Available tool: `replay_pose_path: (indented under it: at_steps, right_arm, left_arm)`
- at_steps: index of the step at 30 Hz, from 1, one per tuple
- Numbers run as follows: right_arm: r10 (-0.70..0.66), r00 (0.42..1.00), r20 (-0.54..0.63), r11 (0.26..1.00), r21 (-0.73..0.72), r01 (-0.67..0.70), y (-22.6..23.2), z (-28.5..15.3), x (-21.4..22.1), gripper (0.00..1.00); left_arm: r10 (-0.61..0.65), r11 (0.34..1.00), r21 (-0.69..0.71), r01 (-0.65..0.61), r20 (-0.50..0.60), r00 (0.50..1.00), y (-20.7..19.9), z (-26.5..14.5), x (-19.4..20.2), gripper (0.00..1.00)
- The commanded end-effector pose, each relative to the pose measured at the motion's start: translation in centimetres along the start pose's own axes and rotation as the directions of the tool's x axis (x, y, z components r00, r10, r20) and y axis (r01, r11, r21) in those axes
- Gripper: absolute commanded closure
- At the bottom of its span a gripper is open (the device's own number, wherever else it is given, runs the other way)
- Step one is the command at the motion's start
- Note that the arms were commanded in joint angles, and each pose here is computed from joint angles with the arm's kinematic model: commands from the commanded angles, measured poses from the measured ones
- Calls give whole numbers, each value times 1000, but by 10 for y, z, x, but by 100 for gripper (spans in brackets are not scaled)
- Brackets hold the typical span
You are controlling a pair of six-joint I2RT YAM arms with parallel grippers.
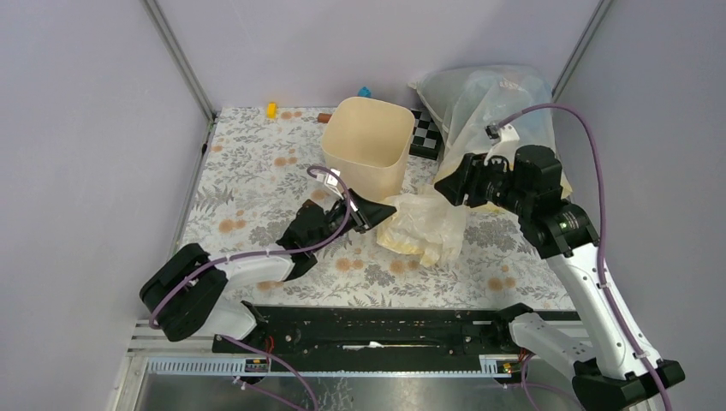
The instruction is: Put the trash bags into the trash bin
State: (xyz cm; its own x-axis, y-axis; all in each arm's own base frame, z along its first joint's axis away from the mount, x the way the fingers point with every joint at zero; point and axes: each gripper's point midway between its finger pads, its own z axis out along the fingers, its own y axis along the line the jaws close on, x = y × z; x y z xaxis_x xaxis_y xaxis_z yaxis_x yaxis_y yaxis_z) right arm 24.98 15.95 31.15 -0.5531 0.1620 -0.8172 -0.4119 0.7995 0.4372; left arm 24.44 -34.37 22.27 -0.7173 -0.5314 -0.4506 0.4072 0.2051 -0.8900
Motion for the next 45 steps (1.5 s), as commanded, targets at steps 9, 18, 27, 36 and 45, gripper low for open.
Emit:
replay_pose_path:
  at_steps: [9,18,27,36,45]
  right_arm:
    - [-313,949,-35,896,-341,283,111,10,41,46]
    - [-328,945,17,900,-300,317,124,40,98,37]
    - [-415,899,137,896,-109,430,150,62,110,28]
    - [-240,923,301,958,-78,275,147,62,89,36]
    - [-190,921,339,979,-2,202,130,63,84,46]
  left_arm:
    - [-113,979,-141,147,227,967,-32,-25,-61,100]
    - [-228,935,-197,295,304,925,-29,-43,-70,100]
    - [-351,894,-178,412,296,888,-39,-50,-67,100]
    - [-449,878,-80,473,207,869,-71,-48,-47,100]
    - [-453,885,-45,464,148,879,-89,-40,-32,100]
